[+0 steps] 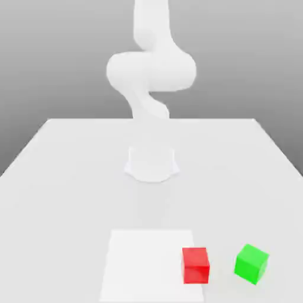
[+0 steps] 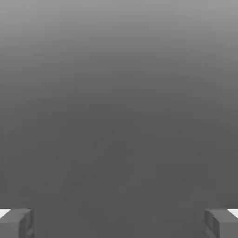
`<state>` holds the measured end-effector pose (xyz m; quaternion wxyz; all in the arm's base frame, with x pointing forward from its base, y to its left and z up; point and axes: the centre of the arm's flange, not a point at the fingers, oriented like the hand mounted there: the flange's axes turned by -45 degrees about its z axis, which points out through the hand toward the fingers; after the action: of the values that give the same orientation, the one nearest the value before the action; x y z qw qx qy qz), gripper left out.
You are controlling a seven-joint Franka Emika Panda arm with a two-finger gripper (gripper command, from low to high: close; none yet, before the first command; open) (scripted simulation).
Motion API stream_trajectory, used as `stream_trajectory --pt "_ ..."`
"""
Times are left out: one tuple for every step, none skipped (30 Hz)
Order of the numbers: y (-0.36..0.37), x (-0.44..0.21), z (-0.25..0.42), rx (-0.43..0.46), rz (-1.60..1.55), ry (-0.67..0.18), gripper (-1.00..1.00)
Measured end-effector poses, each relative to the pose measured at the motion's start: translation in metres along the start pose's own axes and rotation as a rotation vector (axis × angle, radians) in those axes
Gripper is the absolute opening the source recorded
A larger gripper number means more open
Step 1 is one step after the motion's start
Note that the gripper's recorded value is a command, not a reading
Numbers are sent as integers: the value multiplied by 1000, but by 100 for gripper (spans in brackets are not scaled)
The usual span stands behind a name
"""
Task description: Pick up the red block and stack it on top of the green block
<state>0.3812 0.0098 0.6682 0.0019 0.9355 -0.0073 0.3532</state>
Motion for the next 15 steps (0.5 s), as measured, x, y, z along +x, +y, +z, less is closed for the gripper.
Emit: stream_trajectory --pt "-4 -3 23 -4 -1 -34 0" --pt "-8 -6 46 -7 -3 -66 0" --pt "-12 -11 67 -10 -4 -97 0" --pt "-16 -16 88 -12 -5 -128 0" --pt "-20 -22 109 -14 -7 -159 0" --pt "-23 -29 129 -15 -8 -190 0" --pt "-27 -37 148 -17 -10 -221 0" --pt "-30 -46 167 -18 -11 -251 0" --pt "-34 -56 186 -19 -13 -282 0" --pt "-37 -66 204 -19 -14 -313 0" --pt "-40 -78 222 -19 -16 -344 0" --pt "-44 -89 238 -19 -17 -374 0" --pt "-47 -102 255 -18 -19 -405 0" --pt "-50 -115 270 -17 -20 -436 0" --pt "-53 -129 285 -16 -21 -466 0"
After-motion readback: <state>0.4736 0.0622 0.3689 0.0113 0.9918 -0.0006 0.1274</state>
